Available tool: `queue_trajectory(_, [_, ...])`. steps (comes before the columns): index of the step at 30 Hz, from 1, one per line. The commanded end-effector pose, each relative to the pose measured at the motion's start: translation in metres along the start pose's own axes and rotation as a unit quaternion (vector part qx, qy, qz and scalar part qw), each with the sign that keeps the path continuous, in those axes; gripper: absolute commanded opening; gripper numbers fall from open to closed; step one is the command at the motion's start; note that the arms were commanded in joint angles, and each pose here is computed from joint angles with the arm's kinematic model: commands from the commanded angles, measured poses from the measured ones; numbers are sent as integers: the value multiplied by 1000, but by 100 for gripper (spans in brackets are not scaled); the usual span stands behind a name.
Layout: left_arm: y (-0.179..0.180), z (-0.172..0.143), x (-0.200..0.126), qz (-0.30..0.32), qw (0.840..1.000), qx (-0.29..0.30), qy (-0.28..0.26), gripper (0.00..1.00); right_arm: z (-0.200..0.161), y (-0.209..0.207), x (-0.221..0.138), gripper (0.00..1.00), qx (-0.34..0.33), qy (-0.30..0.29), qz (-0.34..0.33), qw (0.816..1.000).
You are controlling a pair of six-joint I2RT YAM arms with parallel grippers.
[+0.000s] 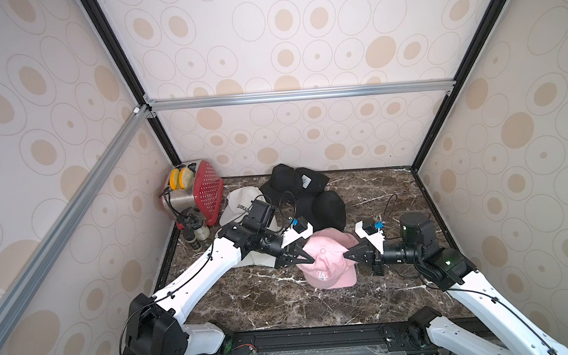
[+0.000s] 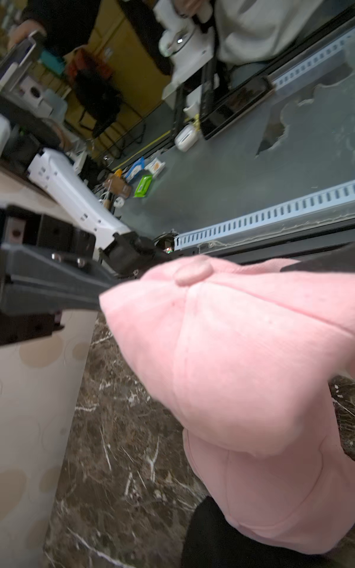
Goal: Stack the baseball caps by color
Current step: Place the baseball cap on the baseball cap.
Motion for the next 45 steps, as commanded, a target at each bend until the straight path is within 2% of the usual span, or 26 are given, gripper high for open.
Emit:
queue_trajectory(1, [25, 33, 2, 62, 996, -24, -57, 0, -11, -18, 1, 0, 67, 22, -34, 997])
queue_trajectory(4, [40, 31, 6, 121, 990, -51, -60, 0, -13, -23, 3, 0, 91, 37, -45, 994])
queue_trajectory(7, [61, 24, 8, 169, 974, -129, -78, 0, -15, -39, -4, 0, 128, 48, -124, 983])
queue_trajectory(10, [72, 22, 15, 163, 956, -224, -95, 0, -17, -37, -9, 0, 159, 66, -120, 978])
queue_trajectory(13, [68, 15, 30, 148, 948, -267, -92, 0, -22, -45, -13, 0, 182, 83, -160, 967])
queue_trajectory(16, [59, 6, 41, 140, 946, -283, -79, 0, -19, -56, -19, 0, 197, 68, -181, 961])
queue_trajectory(21, [44, -2, 31, 155, 942, -294, -39, 0, -14, -58, -27, 0, 210, 64, -170, 961])
queue_trajectory(25, [33, 11, 20, 159, 945, -282, -52, 0, 0, -41, -26, 0, 202, 41, -108, 973])
queue_trajectory(27, [28, 16, 20, 142, 946, -286, -60, 0, 4, -35, -29, 0, 202, 37, -98, 974])
queue_trajectory(30, [23, 17, 28, 106, 945, -305, -60, 0, 3, -35, -38, 0, 204, 54, -140, 968])
queue_trajectory(34, [10, 13, 47, 69, 948, -307, -38, 0, -5, -42, -50, 0, 224, 90, -206, 948])
queue_trajectory(37, [3, 12, 61, 50, 951, -306, -18, 0, -8, -42, -52, 0, 226, 103, -214, 945])
queue_trajectory(41, [4, 7, 62, 64, 947, -315, -13, 0, -17, -45, -50, 0, 234, 110, -219, 941])
queue_trajectory(45, [18, -10, 67, 106, 936, -336, 2, 0, -31, -71, -48, 0, 244, 126, -284, 919])
Point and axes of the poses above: each gripper's point midway between its finger pads, its own x axis out along the fingers, its own y axis along the line the jaws close on, z = x × y, the point moved 5 cm from there along -x, back along the fingers, and after that the axes turned 11 degrees about x, right-handed, at the moved point
